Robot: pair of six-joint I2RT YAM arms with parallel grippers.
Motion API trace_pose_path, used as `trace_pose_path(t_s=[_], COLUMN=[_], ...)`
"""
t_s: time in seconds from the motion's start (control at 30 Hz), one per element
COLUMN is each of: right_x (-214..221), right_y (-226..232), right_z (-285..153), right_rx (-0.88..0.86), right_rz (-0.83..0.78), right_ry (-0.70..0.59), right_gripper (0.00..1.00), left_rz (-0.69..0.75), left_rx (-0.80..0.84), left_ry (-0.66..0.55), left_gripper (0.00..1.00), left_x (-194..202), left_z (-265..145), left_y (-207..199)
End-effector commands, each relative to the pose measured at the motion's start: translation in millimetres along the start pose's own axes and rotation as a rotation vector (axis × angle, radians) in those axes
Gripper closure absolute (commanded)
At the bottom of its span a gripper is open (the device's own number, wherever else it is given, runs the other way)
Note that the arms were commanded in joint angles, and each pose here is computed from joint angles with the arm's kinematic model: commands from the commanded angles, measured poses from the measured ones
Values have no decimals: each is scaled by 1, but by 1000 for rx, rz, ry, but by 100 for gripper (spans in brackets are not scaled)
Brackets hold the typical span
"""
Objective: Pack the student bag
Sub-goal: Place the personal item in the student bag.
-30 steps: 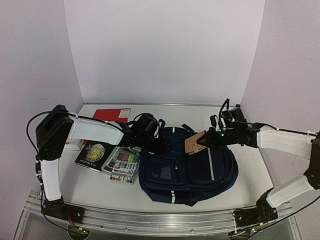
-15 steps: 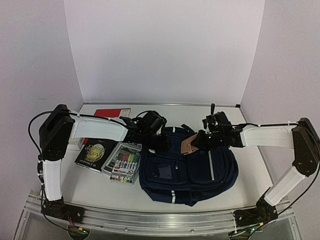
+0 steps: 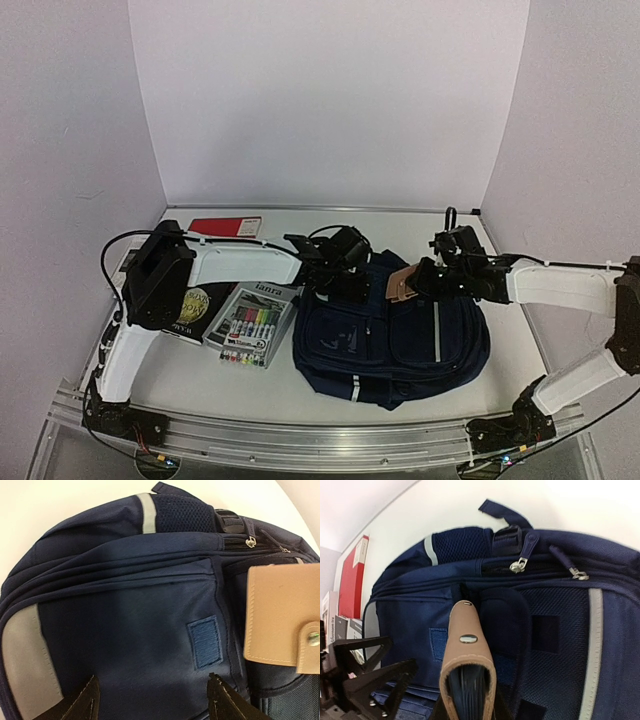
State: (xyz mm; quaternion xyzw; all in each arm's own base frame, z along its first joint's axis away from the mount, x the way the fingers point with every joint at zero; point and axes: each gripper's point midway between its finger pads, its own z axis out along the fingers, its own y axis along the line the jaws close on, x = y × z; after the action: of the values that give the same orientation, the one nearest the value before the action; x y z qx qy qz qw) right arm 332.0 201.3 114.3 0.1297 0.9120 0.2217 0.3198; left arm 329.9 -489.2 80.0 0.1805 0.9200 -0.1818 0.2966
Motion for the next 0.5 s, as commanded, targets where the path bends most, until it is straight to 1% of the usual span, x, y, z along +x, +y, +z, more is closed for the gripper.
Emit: trace_pose_path(t_s=[0.0,0.17,0.27,0.47], right_x=[-22,-24,-23,-23], right_y=[-6,-10,-11,-7], right_z=[-22,-33,-34,-36], right_rx=[24,18,18,-3], right_rz=[34,54,55,56], right_ry=[-113,-142,-140,-132], right_gripper=[100,100,100,100], left_rz=[30,87,118,182], left_rx=[-4,25,35,-65], left_ry=[-49,-69,-51,24], left_gripper=[24,19,16,13], left_x=[-15,-17,-12,12], left_z=[4,14,26,55], left_y=[-12,-27,-31,-15])
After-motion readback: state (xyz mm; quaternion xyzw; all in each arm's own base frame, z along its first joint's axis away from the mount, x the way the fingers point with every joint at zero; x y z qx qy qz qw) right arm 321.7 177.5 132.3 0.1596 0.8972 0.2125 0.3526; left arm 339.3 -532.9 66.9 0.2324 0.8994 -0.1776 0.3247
